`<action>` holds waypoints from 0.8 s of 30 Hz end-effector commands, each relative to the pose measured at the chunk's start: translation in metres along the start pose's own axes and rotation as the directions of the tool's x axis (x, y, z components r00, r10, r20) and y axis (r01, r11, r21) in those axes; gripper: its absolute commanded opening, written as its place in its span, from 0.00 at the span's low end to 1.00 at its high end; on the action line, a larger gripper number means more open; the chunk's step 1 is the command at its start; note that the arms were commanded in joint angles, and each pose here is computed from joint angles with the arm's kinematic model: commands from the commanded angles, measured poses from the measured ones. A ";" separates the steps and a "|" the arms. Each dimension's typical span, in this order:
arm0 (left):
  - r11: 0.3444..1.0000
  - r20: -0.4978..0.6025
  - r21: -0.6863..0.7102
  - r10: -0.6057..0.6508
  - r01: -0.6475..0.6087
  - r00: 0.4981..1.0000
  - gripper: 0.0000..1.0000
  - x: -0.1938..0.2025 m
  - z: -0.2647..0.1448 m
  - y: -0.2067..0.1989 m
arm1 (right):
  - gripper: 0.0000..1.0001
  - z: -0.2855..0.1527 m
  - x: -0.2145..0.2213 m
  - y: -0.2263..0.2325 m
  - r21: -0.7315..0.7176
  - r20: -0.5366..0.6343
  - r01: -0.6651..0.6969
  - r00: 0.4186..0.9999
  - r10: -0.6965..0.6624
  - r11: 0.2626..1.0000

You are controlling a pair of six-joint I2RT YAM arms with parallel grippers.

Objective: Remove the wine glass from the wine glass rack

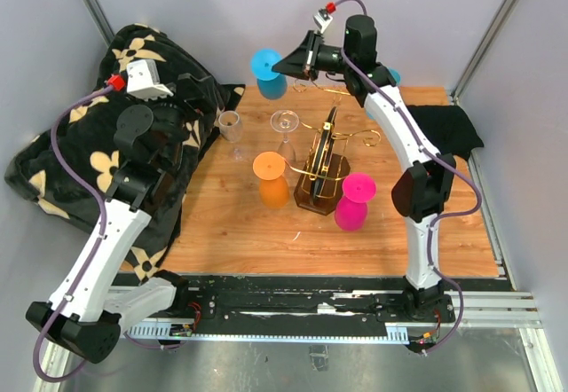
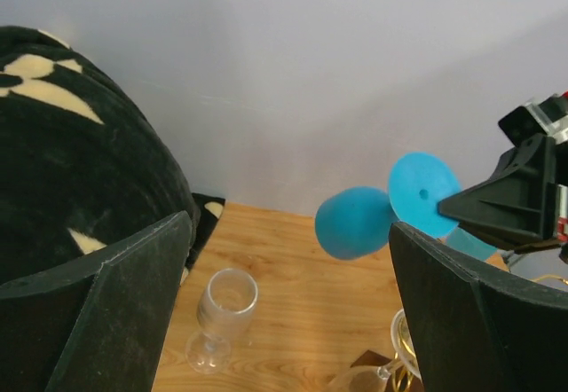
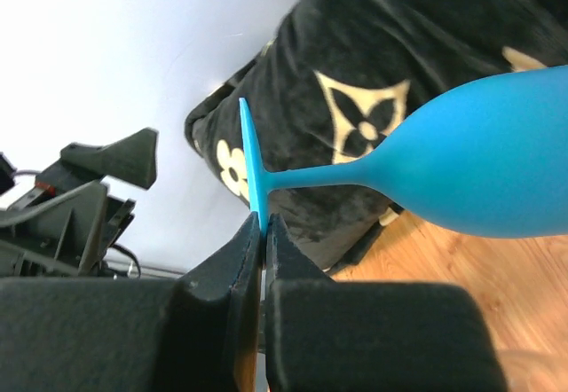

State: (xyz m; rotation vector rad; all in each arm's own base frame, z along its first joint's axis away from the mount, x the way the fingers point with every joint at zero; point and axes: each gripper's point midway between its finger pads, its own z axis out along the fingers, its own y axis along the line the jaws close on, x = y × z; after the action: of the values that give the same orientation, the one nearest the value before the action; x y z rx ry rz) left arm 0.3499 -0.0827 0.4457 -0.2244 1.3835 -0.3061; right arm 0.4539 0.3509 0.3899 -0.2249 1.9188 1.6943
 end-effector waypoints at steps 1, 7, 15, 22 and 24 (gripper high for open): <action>0.998 0.037 -0.049 0.046 -0.044 0.998 1.00 -0.030 0.001 0.005 | 0.01 -0.005 0.011 0.072 -0.147 -0.041 0.247 0.966 -0.256 0.958; 0.993 0.020 -0.105 0.050 -0.047 0.999 1.00 -0.059 -0.001 0.012 | 0.01 -0.021 0.062 0.091 -0.087 -0.119 0.569 0.809 -0.576 0.817; 0.990 0.079 -0.134 0.042 -0.031 0.996 1.00 -0.083 -0.027 0.022 | 0.01 -0.094 0.088 0.105 0.271 -0.283 0.951 0.224 -0.932 0.147; 0.994 0.067 -0.105 0.034 -0.027 0.997 1.00 -0.081 -0.034 0.018 | 0.01 -0.255 0.046 0.072 0.586 -0.529 0.746 0.058 -0.847 -0.315; 0.994 0.052 -0.103 0.033 -0.027 0.998 1.00 -0.078 -0.034 0.018 | 0.01 -0.299 0.042 0.055 0.623 -0.579 0.679 0.067 -0.812 -0.389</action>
State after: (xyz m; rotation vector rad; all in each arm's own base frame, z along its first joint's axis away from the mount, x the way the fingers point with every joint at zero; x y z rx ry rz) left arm 0.3045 -0.0362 0.5128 -0.3081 1.3212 -0.2019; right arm 0.2800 0.1822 0.4399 -0.9082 1.3807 0.0468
